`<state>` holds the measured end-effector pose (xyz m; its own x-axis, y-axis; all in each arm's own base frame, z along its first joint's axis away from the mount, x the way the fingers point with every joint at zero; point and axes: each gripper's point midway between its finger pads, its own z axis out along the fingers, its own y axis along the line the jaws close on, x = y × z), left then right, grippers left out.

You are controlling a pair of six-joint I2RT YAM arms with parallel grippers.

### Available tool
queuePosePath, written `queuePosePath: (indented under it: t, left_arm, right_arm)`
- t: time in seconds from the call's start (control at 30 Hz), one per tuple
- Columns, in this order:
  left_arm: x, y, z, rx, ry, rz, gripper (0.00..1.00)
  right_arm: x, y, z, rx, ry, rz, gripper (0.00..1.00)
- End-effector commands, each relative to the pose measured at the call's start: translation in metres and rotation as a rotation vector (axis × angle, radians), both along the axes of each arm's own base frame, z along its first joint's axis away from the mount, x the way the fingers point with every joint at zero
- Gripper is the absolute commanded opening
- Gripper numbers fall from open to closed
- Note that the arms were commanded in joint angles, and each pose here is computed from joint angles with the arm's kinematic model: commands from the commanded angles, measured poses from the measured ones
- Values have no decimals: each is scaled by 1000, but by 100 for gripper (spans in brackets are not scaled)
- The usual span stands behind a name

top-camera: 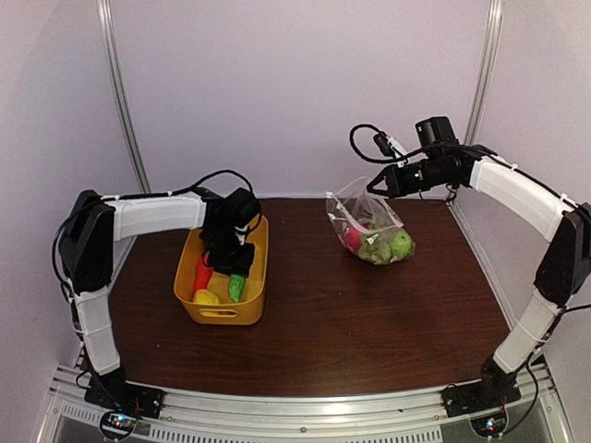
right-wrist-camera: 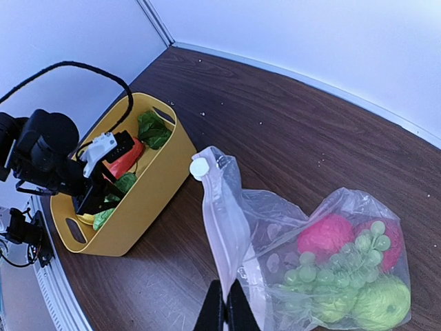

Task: Place the food in the zip-top bag and seal the zipper
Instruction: Pick up the fake vegetable from the bin.

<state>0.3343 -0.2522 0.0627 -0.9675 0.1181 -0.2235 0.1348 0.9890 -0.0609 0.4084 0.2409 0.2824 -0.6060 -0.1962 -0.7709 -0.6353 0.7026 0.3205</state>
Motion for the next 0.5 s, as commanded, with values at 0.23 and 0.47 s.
queuePosePath:
  t: [0.23, 0.47]
  left_arm:
    - [39, -29, 158, -187, -318, -126, 10]
    - [21, -159, 271, -879, -647, -373, 10]
  right_arm:
    - [-3, -2, 16, 9, -35, -3, 0]
    - [1, 0, 22, 34, -30, -17, 0]
